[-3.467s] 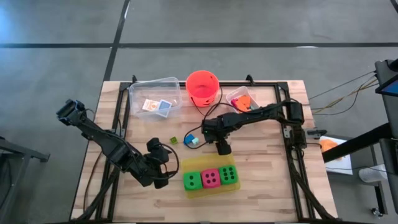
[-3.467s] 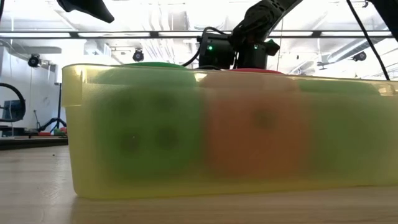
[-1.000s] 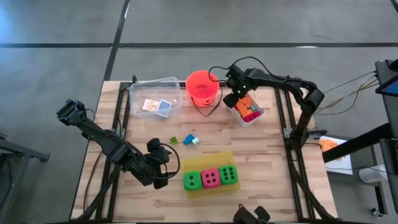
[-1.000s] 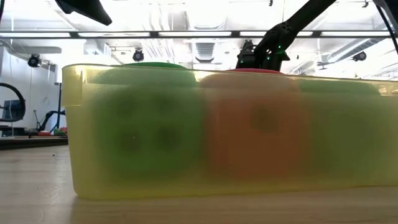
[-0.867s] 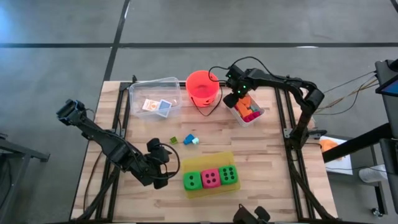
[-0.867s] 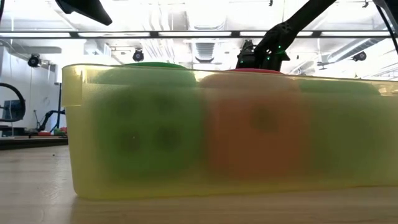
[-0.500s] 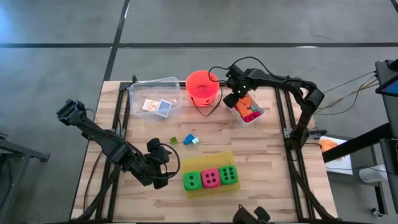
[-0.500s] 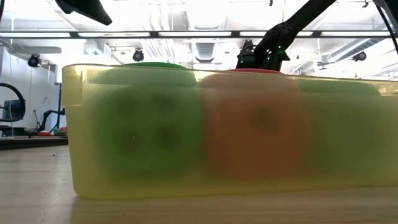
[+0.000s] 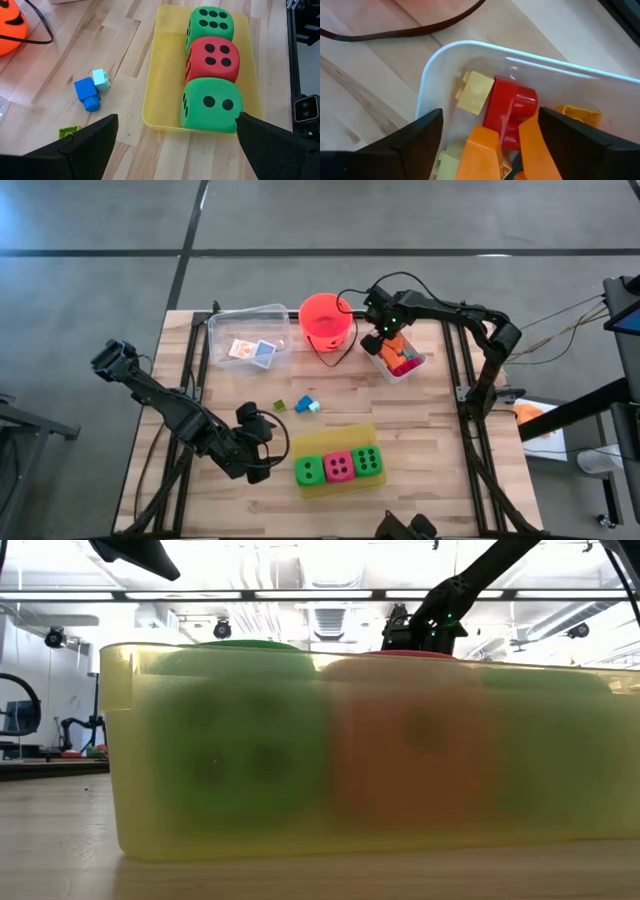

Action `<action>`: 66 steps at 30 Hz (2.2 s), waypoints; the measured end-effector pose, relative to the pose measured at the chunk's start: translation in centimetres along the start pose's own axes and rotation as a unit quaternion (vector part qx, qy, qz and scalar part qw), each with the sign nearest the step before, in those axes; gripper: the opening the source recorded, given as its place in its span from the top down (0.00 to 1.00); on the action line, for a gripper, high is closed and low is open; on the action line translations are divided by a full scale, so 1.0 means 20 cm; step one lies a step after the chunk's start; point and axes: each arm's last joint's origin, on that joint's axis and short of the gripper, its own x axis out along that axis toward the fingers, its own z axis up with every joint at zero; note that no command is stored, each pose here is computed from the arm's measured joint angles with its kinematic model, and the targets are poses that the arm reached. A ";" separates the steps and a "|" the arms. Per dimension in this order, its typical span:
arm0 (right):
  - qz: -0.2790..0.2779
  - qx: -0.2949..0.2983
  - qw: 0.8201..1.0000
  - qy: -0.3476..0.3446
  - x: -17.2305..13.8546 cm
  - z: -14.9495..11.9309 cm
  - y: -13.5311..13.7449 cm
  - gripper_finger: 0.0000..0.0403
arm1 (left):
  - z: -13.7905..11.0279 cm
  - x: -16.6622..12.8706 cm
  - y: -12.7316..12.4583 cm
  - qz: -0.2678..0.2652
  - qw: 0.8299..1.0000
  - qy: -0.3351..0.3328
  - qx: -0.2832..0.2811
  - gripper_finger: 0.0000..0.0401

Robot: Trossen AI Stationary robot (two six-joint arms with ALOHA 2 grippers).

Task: Pick & Place Toys
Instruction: Put the light blue game piece into the white bin

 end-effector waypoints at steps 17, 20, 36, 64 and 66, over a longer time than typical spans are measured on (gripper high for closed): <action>-0.045 -0.062 0.997 -0.010 -0.14 -0.08 0.18 0.16 | 0.00 0.00 0.00 0.000 1.000 0.000 -0.002 0.02; -0.052 -0.095 0.994 -0.024 -0.20 -0.13 0.29 0.16 | 0.00 -0.01 0.01 0.002 1.000 0.002 0.003 0.02; 0.056 -0.365 0.913 -0.173 -0.29 -0.35 0.95 0.15 | -0.19 -0.19 0.26 -0.108 0.983 -0.144 -0.030 0.02; 0.074 -0.136 0.981 -0.119 0.26 -0.30 1.42 0.15 | -0.23 -0.22 0.32 -0.162 0.972 -0.165 -0.053 0.02; 0.070 -0.136 0.981 -0.118 0.27 -0.29 1.44 0.15 | -0.23 -0.22 0.32 -0.162 0.972 -0.164 -0.053 0.02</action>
